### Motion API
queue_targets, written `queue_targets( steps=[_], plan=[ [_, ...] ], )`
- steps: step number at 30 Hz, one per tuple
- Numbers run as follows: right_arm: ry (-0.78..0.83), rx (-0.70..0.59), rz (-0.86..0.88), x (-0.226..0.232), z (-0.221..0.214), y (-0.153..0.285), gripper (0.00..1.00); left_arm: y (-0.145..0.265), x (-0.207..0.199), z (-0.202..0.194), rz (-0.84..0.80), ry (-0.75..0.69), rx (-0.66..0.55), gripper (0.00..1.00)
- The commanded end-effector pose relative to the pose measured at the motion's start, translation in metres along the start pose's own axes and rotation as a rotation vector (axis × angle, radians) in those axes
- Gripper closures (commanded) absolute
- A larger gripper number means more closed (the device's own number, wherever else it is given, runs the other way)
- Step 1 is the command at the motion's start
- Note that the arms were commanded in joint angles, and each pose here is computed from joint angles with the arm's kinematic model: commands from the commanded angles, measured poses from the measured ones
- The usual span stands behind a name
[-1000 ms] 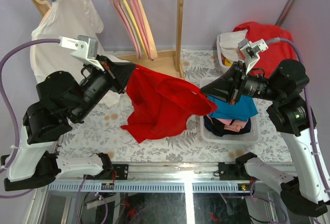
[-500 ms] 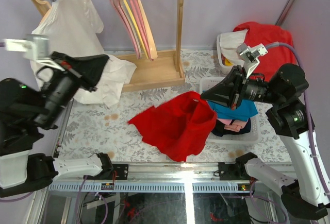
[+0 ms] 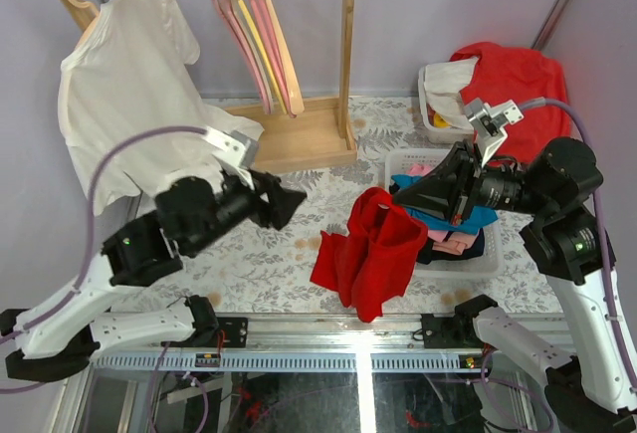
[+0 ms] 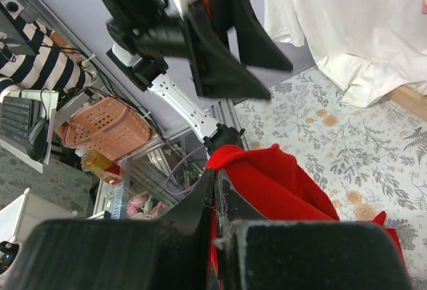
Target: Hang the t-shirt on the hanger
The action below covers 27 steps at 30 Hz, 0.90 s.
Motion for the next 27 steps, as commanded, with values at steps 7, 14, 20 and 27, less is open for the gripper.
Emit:
queue_targets(
  steps=[7, 14, 20, 27],
  plan=[
    [-0.018, 0.039, 0.000, 0.008, -0.017, 0.010, 1.00, -0.010, 0.000, -0.105, -0.313, 0.088, 0.038, 0.13],
    [-0.031, 0.052, 0.002, 0.017, -0.028, 0.019, 1.00, -0.027, -0.012, -0.119, -0.466, 0.073, -0.020, 0.06],
    [-0.044, 0.054, -0.004, 0.027, -0.039, 0.027, 1.00, -0.048, -0.027, -0.134, -0.592, 0.077, -0.002, 0.06],
    [-0.040, 0.062, -0.016, 0.033, -0.048, 0.034, 1.00, -0.066, -0.041, -0.151, -0.720, 0.085, 0.042, 0.06]
  ],
)
Point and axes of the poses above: each gripper's point midway between its finger pads, its own y axis back along the fingers, its own x axis along the line the jaws close on, z = x × y, the point moved 8 cm from there along y, back along the fingers, and after that the axes turned 2 degrees about y, right-handed, at the moved point
